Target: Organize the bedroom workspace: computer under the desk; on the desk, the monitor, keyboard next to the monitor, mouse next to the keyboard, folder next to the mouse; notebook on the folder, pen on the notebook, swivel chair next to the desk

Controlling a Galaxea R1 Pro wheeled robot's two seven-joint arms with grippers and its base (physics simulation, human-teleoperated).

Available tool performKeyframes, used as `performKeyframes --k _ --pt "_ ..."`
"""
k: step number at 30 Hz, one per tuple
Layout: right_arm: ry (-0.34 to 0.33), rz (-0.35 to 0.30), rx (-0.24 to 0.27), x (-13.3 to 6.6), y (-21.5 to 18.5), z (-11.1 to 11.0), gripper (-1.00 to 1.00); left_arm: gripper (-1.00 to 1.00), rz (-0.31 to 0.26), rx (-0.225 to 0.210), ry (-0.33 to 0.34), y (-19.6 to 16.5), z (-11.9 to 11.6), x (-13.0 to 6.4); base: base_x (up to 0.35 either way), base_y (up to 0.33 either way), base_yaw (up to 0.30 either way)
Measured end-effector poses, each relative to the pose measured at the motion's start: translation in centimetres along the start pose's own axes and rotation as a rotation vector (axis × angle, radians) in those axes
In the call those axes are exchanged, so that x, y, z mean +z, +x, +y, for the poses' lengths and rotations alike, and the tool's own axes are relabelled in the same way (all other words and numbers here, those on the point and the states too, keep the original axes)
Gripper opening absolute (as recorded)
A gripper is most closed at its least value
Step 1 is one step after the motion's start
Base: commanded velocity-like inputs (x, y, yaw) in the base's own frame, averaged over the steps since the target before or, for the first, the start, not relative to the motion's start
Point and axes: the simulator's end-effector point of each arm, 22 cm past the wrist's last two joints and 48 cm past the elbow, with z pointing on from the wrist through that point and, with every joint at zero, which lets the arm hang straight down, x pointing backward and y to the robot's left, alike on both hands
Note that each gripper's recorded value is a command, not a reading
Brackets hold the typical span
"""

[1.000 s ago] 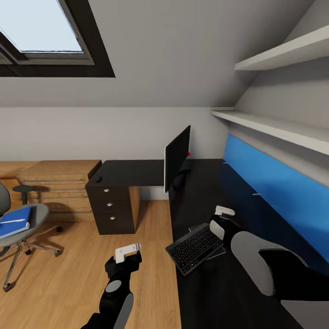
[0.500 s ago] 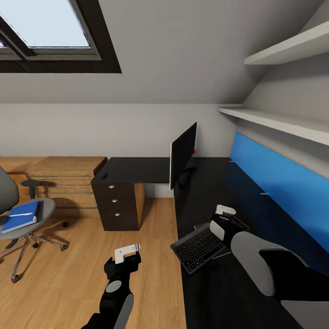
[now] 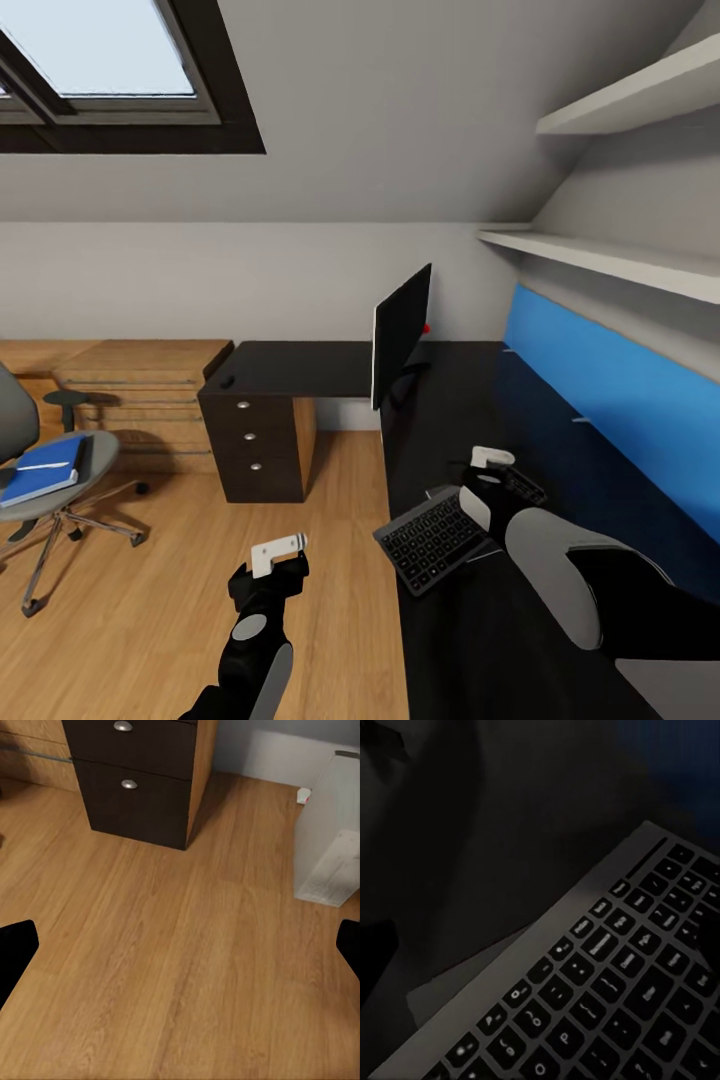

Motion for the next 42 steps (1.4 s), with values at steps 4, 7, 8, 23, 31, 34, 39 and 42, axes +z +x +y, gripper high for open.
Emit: performKeyframes --k 4,7,8,23,31,34,39,42 --pt "0.003 -0.020 -0.006 0.3 0.0 -0.1 1.00 1.00 0.000 0.000 0.000 0.5 0.0 0.3 0.000 0.000 0.000" --pt "0.005 -0.045 -0.004 0.6 -0.2 -0.2 1.00 1.00 0.001 0.001 0.001 0.9 0.0 0.6 0.000 0.000 0.000" --pt "0.008 -0.049 -0.003 0.7 -0.1 -0.3 1.00 1.00 0.000 0.001 0.001 1.0 0.0 0.7 0.000 0.000 0.000" --pt "0.017 -0.055 -0.001 1.9 1.6 -0.6 1.00 1.00 0.002 0.002 0.001 2.9 0.1 1.9 0.000 0.000 0.000" --pt "0.022 -0.056 0.001 2.6 2.6 -1.0 1.00 1.00 0.008 0.006 0.001 4.3 0.1 2.7 0.000 0.000 0.000" --pt "0.022 -0.056 0.001 2.9 3.0 -1.0 1.00 1.00 0.010 0.007 0.000 4.8 0.1 3.0 0.000 0.000 0.000" --pt "0.023 -0.057 0.001 3.3 3.7 -1.1 1.00 1.00 0.012 0.009 0.000 5.7 0.2 3.4 0.000 0.000 0.000" --pt "0.023 -0.056 0.001 3.5 4.2 -1.1 1.00 1.00 0.012 0.009 0.000 6.1 0.2 3.7 0.000 0.000 0.000"
